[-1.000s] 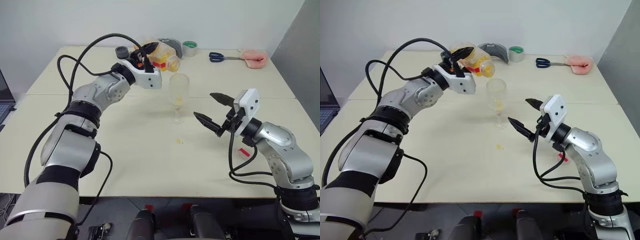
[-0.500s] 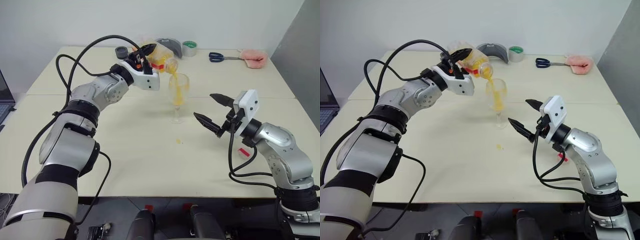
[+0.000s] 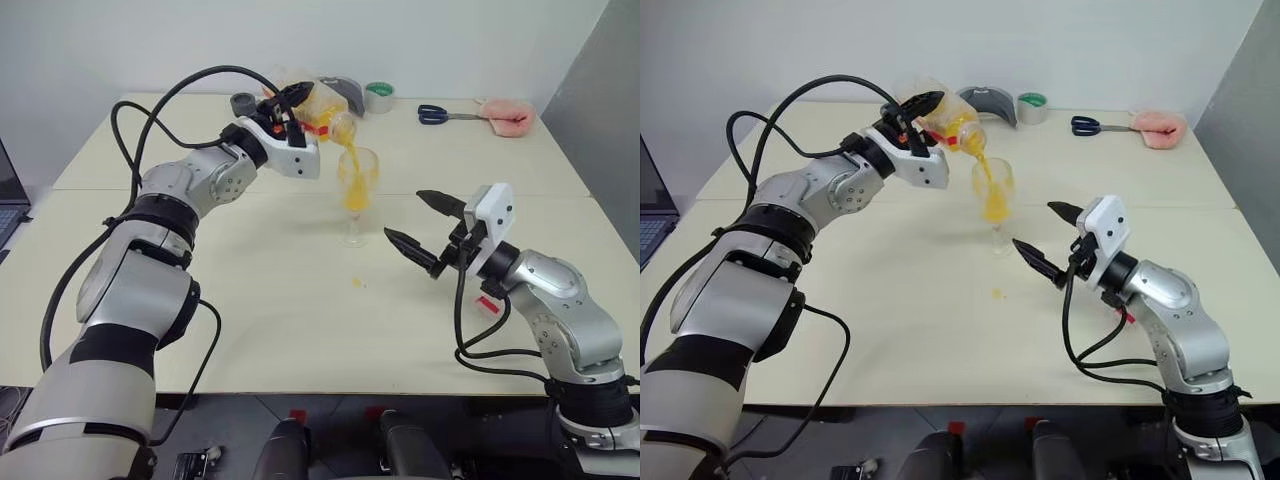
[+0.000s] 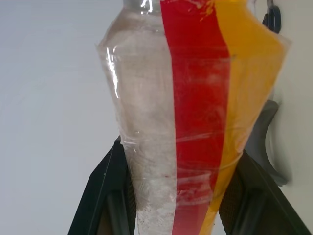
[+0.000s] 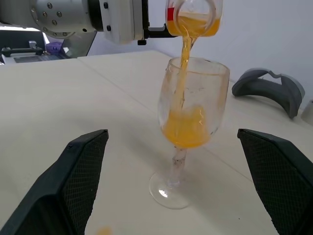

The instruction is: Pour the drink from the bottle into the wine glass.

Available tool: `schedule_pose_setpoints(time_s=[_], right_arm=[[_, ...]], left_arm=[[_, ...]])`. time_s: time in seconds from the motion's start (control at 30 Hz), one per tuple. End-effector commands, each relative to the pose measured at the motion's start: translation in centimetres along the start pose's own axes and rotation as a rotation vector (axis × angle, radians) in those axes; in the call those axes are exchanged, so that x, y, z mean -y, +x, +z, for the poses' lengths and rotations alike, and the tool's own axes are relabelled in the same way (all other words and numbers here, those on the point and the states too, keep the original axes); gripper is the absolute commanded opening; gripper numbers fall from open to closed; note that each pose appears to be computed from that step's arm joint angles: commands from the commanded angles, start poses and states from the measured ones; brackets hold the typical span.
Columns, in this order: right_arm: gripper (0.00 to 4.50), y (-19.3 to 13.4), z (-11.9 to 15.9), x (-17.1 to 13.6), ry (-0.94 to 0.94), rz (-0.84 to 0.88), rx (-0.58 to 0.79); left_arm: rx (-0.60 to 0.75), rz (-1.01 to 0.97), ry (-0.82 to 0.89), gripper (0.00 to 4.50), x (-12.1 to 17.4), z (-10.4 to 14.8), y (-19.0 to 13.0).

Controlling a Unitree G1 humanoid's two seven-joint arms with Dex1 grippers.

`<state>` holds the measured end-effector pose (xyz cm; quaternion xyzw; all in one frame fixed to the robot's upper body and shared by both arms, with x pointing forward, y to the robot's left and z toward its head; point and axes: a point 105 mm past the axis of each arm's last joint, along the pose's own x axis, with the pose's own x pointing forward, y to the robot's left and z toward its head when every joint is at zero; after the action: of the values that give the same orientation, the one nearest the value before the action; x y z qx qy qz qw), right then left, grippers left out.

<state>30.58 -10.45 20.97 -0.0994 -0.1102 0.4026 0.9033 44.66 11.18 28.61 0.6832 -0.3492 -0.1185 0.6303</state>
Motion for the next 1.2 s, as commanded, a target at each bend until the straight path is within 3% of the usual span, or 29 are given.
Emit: schedule_pose_setpoints(time_s=[0.03, 1.2], right_arm=[[4.5, 0.0, 1.4, -0.5, -0.021, 0.003, 0.046], [4.5, 0.2, 1.2, -1.9, 0.012, -0.02, 0.048]], left_arm=[[0.003, 0.082, 0.03, 1.71, -2.8, -0.1, 0.8], [-0.013, 0.088, -0.008, 1.71, -2.8, 0.2, 1.4]])
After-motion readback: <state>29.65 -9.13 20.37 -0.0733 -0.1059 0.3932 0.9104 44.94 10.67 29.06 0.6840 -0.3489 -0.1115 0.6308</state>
